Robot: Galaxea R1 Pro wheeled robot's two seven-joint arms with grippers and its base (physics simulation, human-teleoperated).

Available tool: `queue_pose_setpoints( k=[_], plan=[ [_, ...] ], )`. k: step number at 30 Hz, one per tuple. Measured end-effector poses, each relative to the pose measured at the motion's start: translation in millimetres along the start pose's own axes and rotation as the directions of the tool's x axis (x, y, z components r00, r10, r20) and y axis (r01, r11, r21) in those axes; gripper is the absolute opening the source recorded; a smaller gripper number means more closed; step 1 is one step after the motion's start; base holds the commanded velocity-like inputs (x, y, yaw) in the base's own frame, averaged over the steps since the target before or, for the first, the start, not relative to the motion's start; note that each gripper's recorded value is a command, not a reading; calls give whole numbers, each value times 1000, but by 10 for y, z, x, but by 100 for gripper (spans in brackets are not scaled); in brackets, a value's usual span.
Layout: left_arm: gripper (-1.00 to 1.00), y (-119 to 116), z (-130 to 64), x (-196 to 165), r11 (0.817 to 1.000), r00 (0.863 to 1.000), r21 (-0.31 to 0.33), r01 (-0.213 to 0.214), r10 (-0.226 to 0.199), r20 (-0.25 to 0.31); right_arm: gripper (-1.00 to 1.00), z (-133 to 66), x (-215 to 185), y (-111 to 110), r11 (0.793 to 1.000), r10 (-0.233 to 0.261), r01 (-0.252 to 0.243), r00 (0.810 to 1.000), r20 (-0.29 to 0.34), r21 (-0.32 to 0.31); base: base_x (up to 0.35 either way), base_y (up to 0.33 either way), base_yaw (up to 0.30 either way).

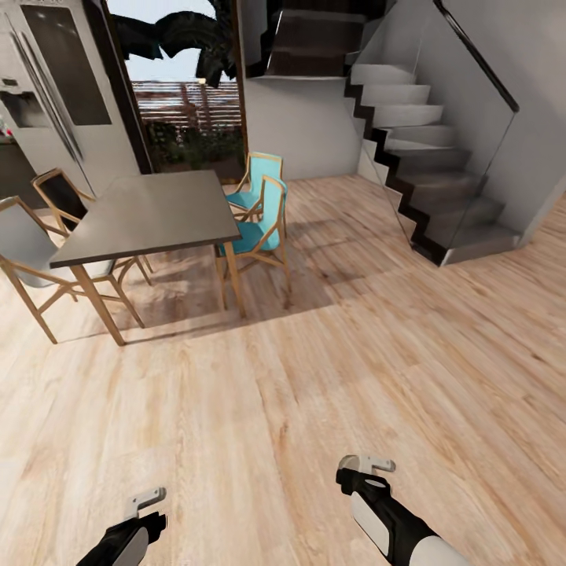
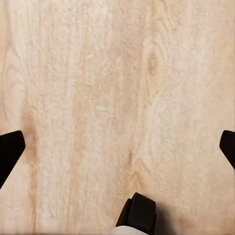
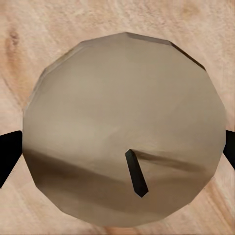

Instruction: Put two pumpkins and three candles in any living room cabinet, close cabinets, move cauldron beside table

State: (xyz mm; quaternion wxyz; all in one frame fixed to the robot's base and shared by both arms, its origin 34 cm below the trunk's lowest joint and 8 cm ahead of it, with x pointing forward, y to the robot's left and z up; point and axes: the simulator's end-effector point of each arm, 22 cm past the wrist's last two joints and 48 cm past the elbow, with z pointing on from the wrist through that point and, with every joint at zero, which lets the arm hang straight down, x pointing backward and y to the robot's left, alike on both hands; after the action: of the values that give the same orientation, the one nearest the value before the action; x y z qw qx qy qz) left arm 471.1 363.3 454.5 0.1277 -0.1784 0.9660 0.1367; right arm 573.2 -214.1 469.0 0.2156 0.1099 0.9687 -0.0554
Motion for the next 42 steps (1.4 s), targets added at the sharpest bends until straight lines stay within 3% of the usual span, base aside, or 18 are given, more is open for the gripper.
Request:
queue_pose_setpoints(
  k=[42],
  plan=[
    [100,-21,-120,-187,1000,999,14,14,-15,42,-100,-138,-188,24,1000,15,-14,997,74,-12,0,0,220]
  ],
)
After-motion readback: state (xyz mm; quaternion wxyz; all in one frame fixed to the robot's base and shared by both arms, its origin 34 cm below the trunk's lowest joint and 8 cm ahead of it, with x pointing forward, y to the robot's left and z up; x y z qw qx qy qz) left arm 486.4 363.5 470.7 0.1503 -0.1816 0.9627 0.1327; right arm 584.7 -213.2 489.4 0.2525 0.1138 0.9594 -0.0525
